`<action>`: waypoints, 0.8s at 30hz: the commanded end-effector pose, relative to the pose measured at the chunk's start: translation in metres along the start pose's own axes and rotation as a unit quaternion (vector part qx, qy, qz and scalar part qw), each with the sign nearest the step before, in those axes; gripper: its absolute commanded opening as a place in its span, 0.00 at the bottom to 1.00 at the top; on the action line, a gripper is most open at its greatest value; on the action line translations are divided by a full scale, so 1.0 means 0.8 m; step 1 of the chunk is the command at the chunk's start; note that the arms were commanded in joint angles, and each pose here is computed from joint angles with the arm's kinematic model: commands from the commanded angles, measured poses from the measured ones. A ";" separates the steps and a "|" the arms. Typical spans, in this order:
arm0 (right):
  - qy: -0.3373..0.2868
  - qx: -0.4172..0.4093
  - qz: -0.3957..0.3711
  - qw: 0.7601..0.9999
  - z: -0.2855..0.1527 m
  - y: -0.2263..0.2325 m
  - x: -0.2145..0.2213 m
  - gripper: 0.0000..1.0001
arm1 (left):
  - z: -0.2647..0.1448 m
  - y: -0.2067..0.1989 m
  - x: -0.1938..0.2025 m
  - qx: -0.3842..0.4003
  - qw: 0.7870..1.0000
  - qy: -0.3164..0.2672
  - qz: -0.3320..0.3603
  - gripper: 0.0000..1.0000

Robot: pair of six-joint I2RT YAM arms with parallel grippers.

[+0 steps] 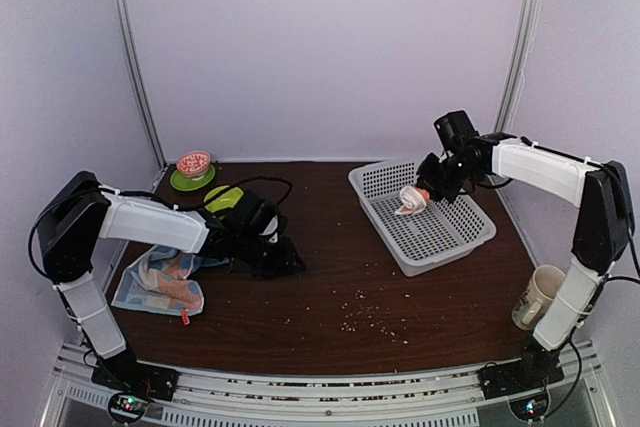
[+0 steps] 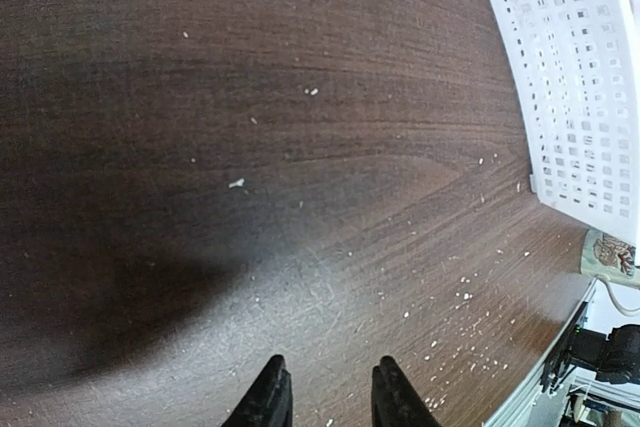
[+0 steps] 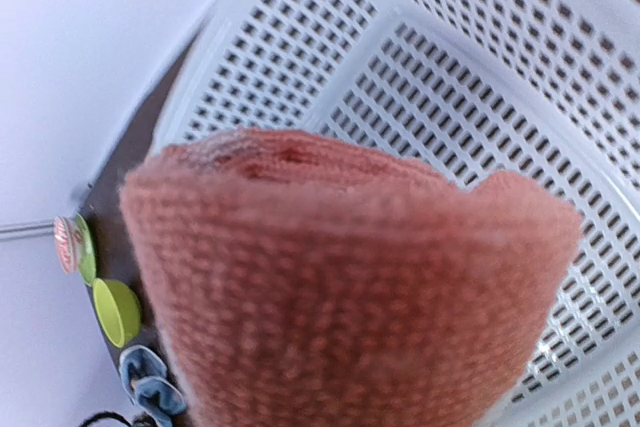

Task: Roll the towels
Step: Place the towel in the bin.

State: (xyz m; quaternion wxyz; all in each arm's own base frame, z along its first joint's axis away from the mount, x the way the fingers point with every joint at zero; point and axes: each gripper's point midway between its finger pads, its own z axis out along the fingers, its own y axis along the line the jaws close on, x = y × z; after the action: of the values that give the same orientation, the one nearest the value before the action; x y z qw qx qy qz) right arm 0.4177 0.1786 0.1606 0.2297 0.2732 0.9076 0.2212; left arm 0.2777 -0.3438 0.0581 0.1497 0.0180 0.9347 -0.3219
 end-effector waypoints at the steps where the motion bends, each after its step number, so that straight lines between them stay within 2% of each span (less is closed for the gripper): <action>1: -0.051 -0.022 0.043 0.998 0.034 0.013 -0.048 0.06 | -0.010 -0.012 -0.012 0.017 1.000 -0.019 0.000 0.29; 9: -0.094 -0.065 0.095 0.989 0.099 0.042 -0.091 0.06 | -0.006 -0.010 -0.019 -0.003 1.000 -0.013 0.012 0.29; 14: -0.109 -0.057 0.108 0.986 0.118 0.044 -0.106 0.06 | -0.007 -0.005 -0.026 -0.012 1.000 -0.017 0.013 0.29; 24: -0.096 -0.021 0.117 0.988 0.160 0.035 -0.110 0.07 | 0.003 0.003 -0.028 -0.012 1.000 -0.006 0.010 0.29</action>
State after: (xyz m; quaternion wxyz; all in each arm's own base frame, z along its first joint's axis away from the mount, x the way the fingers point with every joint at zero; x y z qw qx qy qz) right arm 0.5560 0.1885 0.1142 0.2965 0.3771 0.8387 0.2579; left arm 0.2916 -0.3401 0.0564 0.1496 0.0170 0.9410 -0.3030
